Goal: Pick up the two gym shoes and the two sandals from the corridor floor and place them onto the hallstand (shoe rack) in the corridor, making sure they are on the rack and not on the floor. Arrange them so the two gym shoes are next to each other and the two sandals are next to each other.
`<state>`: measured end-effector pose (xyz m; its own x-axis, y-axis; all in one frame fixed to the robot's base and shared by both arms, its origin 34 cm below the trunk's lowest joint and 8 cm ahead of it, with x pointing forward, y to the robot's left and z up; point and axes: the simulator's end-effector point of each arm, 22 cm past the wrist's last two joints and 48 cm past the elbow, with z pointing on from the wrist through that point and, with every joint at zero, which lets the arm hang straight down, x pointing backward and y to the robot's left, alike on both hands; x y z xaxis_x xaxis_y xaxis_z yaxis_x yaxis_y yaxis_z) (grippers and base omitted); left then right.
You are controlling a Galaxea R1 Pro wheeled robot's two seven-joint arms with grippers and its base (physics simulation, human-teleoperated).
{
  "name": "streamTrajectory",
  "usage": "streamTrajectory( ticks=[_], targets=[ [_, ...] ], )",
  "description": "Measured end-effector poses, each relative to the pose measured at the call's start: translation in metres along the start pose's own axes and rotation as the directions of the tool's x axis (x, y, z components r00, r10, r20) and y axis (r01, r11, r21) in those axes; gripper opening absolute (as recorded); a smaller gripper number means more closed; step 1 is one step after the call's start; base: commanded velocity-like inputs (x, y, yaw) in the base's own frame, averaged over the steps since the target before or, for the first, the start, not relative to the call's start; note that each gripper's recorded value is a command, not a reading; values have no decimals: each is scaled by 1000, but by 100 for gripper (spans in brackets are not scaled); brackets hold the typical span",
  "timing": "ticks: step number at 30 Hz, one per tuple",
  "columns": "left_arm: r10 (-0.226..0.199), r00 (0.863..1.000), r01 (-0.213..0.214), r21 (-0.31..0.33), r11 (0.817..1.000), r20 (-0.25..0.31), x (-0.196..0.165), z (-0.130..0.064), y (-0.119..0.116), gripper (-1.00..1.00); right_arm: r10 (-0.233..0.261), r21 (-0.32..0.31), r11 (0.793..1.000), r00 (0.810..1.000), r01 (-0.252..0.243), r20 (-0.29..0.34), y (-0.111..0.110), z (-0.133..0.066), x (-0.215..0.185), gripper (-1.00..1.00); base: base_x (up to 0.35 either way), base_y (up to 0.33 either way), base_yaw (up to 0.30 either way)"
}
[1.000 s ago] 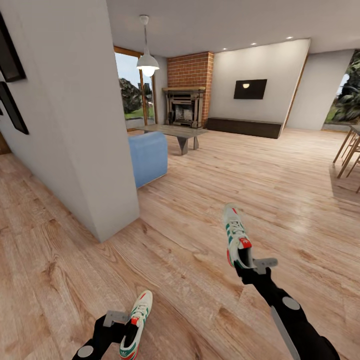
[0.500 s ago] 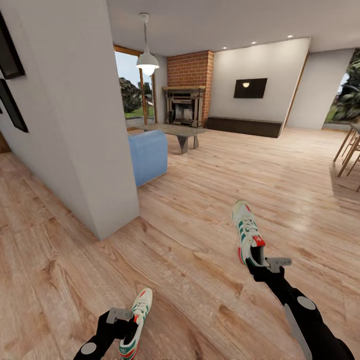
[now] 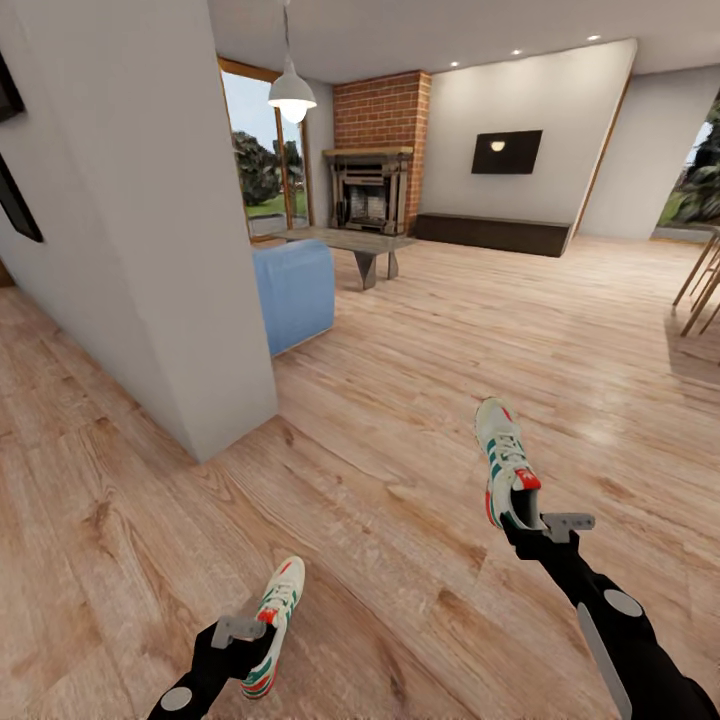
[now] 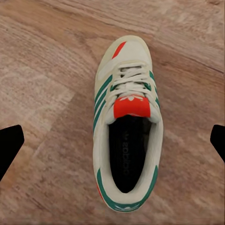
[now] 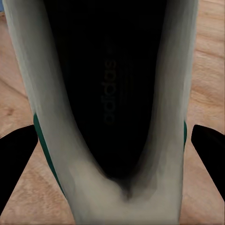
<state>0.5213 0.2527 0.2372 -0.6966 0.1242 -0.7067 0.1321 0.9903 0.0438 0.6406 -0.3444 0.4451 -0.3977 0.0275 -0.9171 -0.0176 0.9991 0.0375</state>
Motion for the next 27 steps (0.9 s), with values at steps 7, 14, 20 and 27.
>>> streamTrajectory(
  ticks=[7, 14, 20, 27],
  targets=[
    [-1, 999, 1, 8, 1000, -39, 20, 5, -4, 100, 1, 0, 1000, 999, -1, -39, -1, 6, 22, -100, 0, 0, 0],
    [-2, 997, 3, 14, 1000, -77, 40, 9, -7, 100, 2, 2, 1000, 997, -2, -79, -1, 12, 44, -100, 0, 0, -105],
    [-2, 996, 4, 15, 1000, -94, 50, 13, -7, 100, 2, 1, 1000, 995, -2, -101, -2, 15, 57, -100, 0, 0, -183],
    [-6, 997, 7, 10, 1000, -81, 39, 23, -5, 100, -1, 1, 1000, 994, 1, -110, -2, 18, 63, -100, 0, 0, -30]
  ],
)
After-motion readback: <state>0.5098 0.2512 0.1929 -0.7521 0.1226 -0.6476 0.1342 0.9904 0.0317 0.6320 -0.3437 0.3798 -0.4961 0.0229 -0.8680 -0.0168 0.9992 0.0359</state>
